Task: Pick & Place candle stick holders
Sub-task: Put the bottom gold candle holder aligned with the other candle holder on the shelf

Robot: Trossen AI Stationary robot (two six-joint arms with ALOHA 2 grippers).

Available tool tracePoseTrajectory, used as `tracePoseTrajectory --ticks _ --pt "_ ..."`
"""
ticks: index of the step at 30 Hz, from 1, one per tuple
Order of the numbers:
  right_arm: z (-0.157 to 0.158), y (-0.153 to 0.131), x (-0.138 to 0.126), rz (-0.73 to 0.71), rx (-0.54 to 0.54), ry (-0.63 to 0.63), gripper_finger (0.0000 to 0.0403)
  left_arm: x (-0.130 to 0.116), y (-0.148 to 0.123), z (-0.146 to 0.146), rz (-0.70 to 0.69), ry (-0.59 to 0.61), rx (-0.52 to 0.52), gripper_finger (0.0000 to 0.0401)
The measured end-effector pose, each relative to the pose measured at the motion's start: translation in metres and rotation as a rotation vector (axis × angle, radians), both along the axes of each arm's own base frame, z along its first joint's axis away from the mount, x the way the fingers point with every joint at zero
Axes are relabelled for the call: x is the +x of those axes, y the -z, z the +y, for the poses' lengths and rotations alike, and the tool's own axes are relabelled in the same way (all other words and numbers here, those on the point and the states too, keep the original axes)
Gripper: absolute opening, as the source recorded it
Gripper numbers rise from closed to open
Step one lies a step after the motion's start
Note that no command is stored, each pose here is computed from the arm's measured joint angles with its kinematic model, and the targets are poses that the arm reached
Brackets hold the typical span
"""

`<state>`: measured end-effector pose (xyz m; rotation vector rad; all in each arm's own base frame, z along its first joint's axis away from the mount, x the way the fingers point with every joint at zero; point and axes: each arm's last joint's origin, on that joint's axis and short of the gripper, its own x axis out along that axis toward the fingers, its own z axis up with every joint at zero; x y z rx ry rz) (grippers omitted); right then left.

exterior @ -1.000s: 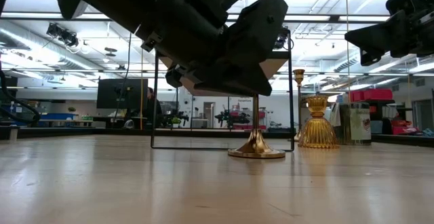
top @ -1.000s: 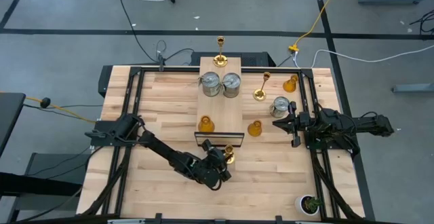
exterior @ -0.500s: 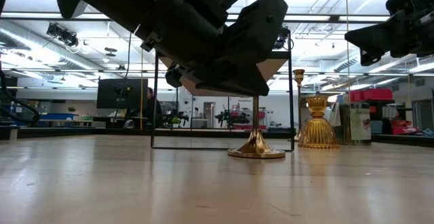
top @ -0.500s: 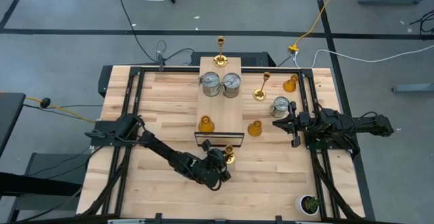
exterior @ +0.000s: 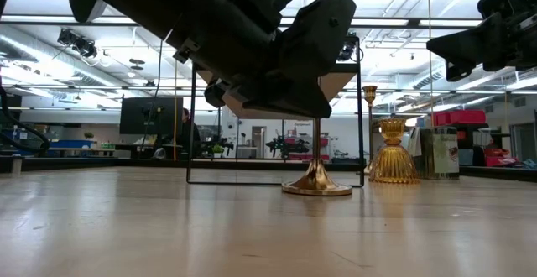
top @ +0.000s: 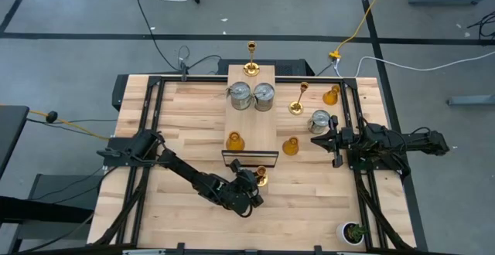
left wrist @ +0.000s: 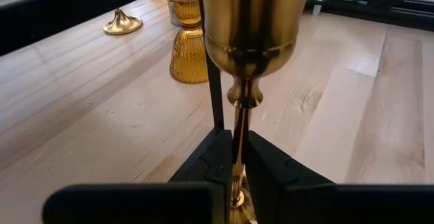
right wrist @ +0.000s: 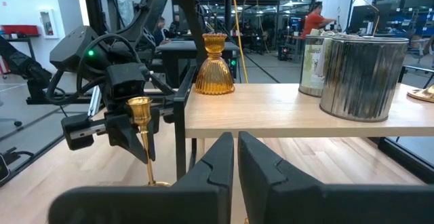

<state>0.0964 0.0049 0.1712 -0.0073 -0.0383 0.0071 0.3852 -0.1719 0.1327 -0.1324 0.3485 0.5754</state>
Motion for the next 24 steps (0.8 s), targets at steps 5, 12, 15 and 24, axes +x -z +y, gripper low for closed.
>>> tracePoseTrajectory --ticks 5,12,15,24 --pt "0.000 0.000 0.000 0.000 0.000 0.000 0.0027 0.000 -0.002 -0.003 0.016 0.019 0.035 0.0031" --pt "0.000 0.000 0.000 0.000 0.000 0.000 0.0027 0.004 -0.014 -0.014 0.019 0.057 0.095 0.0027" --pt "0.000 0.000 0.000 0.000 0.000 0.000 0.0027 0.008 -0.024 -0.021 0.008 0.077 0.110 0.0027" --pt "0.000 0.000 0.000 0.000 0.000 0.000 0.0027 0.022 -0.076 -0.050 -0.075 0.151 0.149 0.0025"
